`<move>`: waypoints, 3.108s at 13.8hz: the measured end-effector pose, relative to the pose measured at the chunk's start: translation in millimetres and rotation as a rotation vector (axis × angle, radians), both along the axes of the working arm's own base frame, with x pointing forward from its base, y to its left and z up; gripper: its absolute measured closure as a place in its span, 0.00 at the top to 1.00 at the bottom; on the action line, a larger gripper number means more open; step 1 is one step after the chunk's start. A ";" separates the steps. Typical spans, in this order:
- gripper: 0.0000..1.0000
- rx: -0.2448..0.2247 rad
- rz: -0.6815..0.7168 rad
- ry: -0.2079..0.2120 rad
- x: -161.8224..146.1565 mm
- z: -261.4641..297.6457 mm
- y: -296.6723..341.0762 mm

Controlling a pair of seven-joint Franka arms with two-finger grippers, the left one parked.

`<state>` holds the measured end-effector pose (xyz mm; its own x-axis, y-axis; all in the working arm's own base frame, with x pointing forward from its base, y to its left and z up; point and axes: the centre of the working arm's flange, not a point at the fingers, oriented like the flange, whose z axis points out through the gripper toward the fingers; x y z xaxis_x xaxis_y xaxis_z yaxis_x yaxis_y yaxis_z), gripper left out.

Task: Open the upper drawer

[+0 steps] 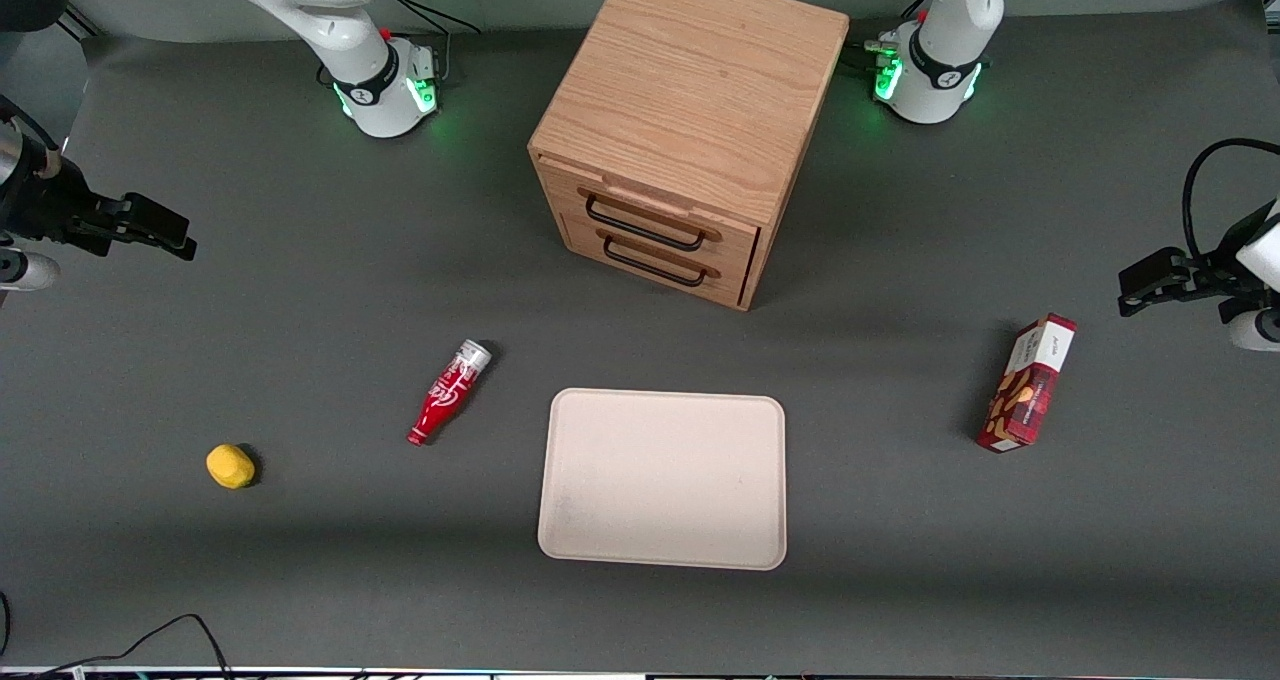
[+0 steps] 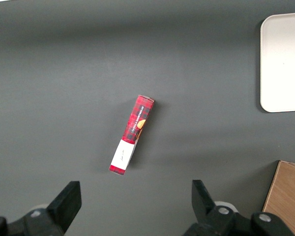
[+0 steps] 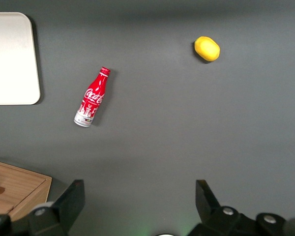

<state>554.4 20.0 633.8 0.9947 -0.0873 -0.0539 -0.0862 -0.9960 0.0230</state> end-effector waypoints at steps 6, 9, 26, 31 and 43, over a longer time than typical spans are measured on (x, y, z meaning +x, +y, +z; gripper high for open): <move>1.00 0.032 0.021 0.015 -1.3 -7.1 13.9; 1.00 0.150 0.210 0.045 -9.4 -16.0 97.5; 1.00 0.336 1.108 0.032 -50.2 -193.3 417.8; 1.00 0.357 1.148 0.024 -43.6 -212.3 421.0; 1.00 0.323 1.165 -0.066 -1.9 -252.6 405.1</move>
<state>552.5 425.2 381.2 0.4694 0.8708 0.1462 0.8748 -0.4360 -0.2113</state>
